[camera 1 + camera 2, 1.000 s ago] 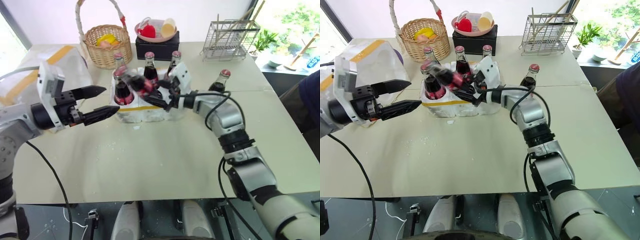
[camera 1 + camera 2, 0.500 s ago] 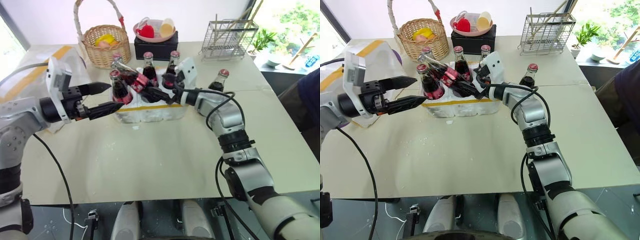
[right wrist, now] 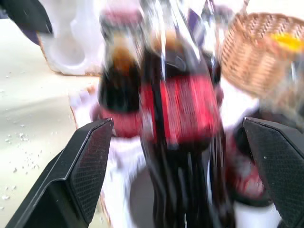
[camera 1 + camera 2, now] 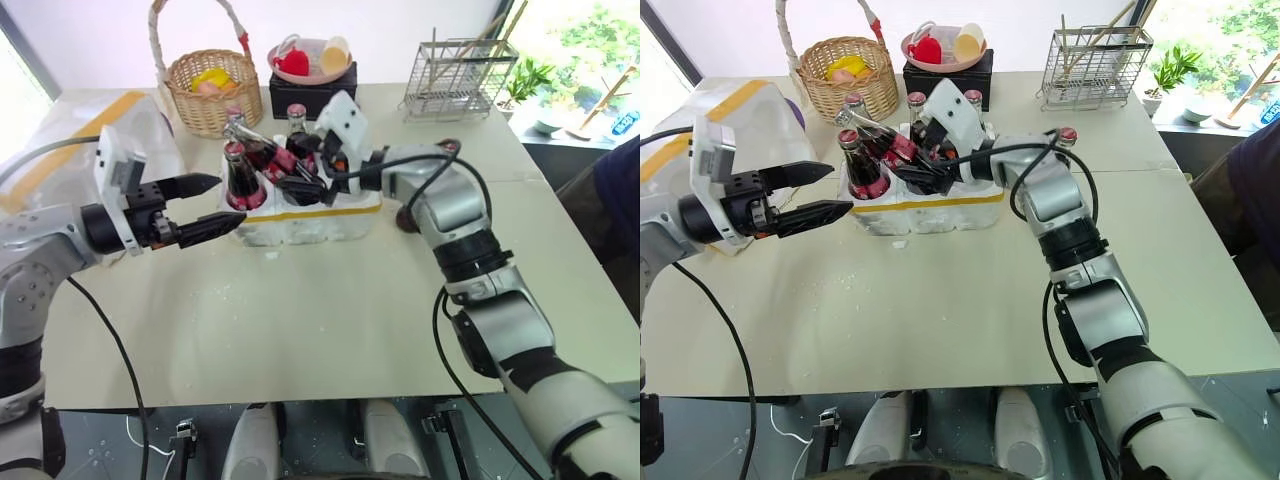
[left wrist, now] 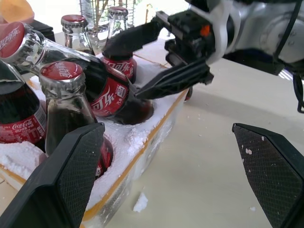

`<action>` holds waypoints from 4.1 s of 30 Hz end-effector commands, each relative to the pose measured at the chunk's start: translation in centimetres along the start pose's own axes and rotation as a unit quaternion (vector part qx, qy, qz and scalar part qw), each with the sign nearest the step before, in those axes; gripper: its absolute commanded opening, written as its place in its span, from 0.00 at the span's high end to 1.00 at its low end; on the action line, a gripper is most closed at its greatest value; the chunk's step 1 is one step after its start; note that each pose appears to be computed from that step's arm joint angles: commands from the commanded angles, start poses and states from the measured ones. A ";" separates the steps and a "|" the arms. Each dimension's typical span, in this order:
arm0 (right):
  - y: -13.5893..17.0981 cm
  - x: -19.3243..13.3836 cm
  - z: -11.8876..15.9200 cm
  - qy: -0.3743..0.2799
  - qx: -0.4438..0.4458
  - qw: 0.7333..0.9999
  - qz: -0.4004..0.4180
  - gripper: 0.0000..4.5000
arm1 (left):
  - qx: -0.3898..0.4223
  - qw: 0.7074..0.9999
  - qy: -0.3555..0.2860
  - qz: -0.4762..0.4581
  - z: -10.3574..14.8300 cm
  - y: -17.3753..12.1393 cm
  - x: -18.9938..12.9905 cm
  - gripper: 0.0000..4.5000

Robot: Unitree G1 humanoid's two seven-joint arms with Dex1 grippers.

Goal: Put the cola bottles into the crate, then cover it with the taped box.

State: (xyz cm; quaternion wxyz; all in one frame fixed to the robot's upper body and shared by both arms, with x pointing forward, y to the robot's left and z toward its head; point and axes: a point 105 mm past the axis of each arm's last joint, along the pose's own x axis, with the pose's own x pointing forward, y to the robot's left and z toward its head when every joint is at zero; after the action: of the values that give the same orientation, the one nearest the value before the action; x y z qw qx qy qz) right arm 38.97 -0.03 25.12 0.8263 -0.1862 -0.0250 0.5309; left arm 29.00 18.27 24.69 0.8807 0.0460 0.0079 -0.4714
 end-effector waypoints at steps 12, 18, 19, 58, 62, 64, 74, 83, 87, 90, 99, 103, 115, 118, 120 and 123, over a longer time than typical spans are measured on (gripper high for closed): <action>-1.0 1.9 -1.2 0.088 -0.020 0.996 0.016 0.01 | 0.031 0.999 -0.023 0.004 1.4 -0.8 -0.6 0.00; -1.0 2.5 -0.9 0.077 -0.010 0.997 0.016 0.32 | 0.031 0.999 -0.024 0.004 1.4 -0.7 -0.5 0.00; -0.9 2.6 -0.7 0.073 -0.008 0.997 0.017 0.41 | 0.031 0.999 -0.024 0.004 1.4 -0.7 -0.5 0.00; -1.5 0.3 -0.6 -0.193 0.179 0.952 -0.158 0.42 | 0.049 0.999 -0.021 -0.011 2.9 0.0 0.0 0.00; -0.6 0.9 -1.8 -0.182 0.182 0.955 -0.150 0.42 | 0.049 0.999 -0.019 -0.009 2.9 0.0 -0.2 0.00; -0.2 0.9 -2.1 -0.180 0.182 0.955 -0.147 0.42 | 0.049 0.999 -0.018 -0.008 3.0 0.0 -0.3 0.00; -0.1 -0.8 -1.6 -0.182 0.152 0.958 -0.162 0.00 | 0.045 0.999 -0.019 -0.013 2.9 -0.1 0.1 0.00; 1.2 -9.3 1.1 -0.143 0.101 0.977 -0.123 0.00 | 0.031 0.999 -0.017 -0.037 2.3 -0.9 0.8 0.00; 1.8 -15.5 -0.7 -0.073 0.125 0.978 -0.147 0.00 | 0.023 0.998 -0.014 -0.055 1.7 -1.2 1.4 0.00; 2.4 -19.6 -3.5 -0.002 0.131 0.972 -0.195 0.00 | 0.020 0.997 -0.013 -0.075 1.6 -1.7 2.0 0.00; -0.7 -23.3 -8.6 0.025 0.160 0.912 -0.377 0.00 | 0.022 0.993 -0.014 -0.117 1.9 -2.3 3.5 0.00; -1.8 -21.8 -9.3 0.004 0.167 0.910 -0.379 0.00 | 0.025 0.992 -0.014 -0.122 2.0 -2.2 3.8 0.00; -5.0 -17.5 -11.1 -0.022 0.183 0.915 -0.360 0.00 | 0.034 0.993 -0.018 -0.110 2.5 -2.1 3.6 0.00; -5.6 -16.2 -11.7 -0.025 0.192 0.915 -0.355 0.00 | 0.036 0.994 -0.019 -0.106 2.5 -2.0 3.5 0.00; -5.9 -15.5 -12.1 -0.025 0.197 0.916 -0.350 0.00 | 0.036 0.994 -0.019 -0.104 2.5 -2.0 3.5 0.00; -6.7 -15.6 -12.8 -0.027 0.198 0.908 -0.369 0.06 | 0.036 0.994 -0.020 -0.101 2.6 -1.9 3.5 0.00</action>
State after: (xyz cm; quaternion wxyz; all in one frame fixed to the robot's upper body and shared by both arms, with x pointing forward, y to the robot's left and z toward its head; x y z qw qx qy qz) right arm 40.63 -19.48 16.17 0.9798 0.0238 0.0270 0.1970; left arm 29.67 13.92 25.50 0.8246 0.0490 0.0048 -0.5635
